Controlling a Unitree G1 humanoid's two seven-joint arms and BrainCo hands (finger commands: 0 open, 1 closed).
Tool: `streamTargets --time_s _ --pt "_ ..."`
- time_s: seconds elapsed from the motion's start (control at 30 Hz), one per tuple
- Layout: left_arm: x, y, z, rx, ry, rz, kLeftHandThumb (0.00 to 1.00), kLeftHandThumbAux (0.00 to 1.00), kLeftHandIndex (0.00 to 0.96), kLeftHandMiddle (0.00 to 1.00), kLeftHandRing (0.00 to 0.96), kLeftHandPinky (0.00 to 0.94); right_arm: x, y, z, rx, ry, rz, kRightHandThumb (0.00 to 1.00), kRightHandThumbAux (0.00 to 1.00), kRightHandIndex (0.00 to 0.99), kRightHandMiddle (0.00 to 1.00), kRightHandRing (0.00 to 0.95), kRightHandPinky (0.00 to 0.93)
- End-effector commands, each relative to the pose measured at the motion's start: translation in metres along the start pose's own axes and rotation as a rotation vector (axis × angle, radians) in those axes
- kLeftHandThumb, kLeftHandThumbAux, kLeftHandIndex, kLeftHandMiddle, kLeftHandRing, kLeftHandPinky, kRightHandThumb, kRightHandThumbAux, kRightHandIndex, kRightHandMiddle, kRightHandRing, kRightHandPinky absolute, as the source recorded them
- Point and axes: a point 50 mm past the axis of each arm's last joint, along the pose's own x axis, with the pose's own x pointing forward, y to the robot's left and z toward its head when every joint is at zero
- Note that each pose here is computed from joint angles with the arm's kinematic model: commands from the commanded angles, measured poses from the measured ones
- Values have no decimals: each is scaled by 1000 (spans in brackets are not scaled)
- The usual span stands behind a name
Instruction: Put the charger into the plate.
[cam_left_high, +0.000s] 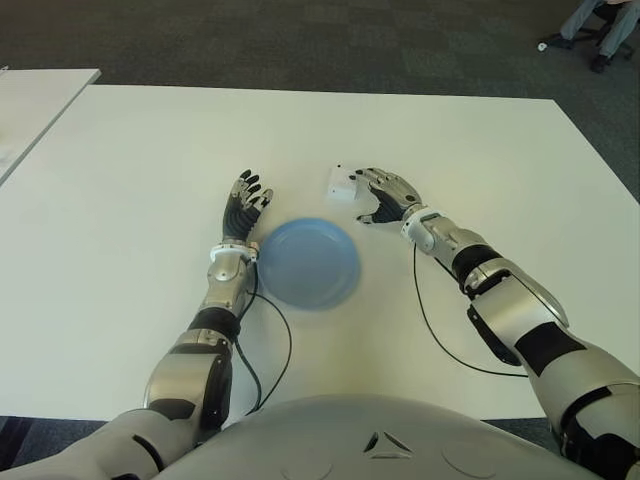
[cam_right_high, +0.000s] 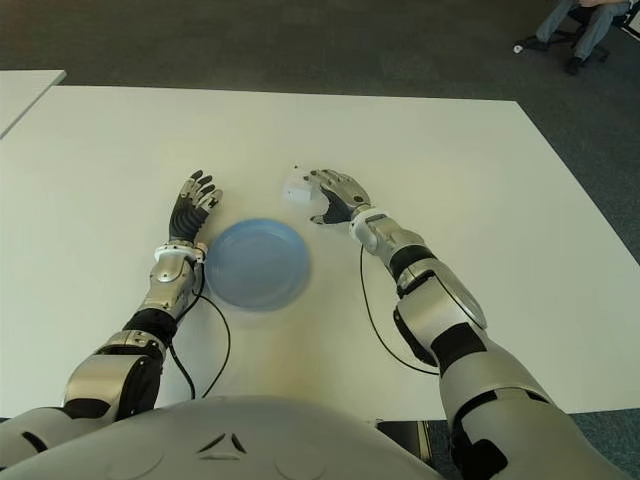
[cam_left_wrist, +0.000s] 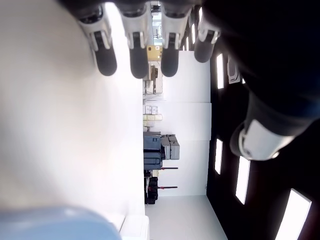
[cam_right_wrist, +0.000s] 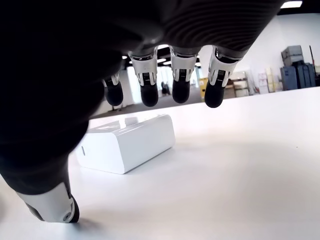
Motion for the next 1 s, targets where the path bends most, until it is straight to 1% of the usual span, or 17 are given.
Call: streamTargets --time_s 0.03,0.6,0.8,1.0 --pt "-22 -2 -36 -1 190 -17 1 608 98 149 147 160 -17 24 -8 -38 23 78 0 715 2 52 25 0" --pt "-22 -1 -36 5 195 -24 0 604 103 157 150 159 -25 25 -17 -125 0 88 0 672 0 57 30 0" --pt "-21 0 -36 7 196 -25 0 605 104 162 153 159 -29 19 -26 -194 -6 97 0 654 8 71 42 0" --pt "-21 1 -36 9 195 -26 0 607 105 165 155 162 -30 14 -31 -256 -24 99 0 632 6 76 48 0"
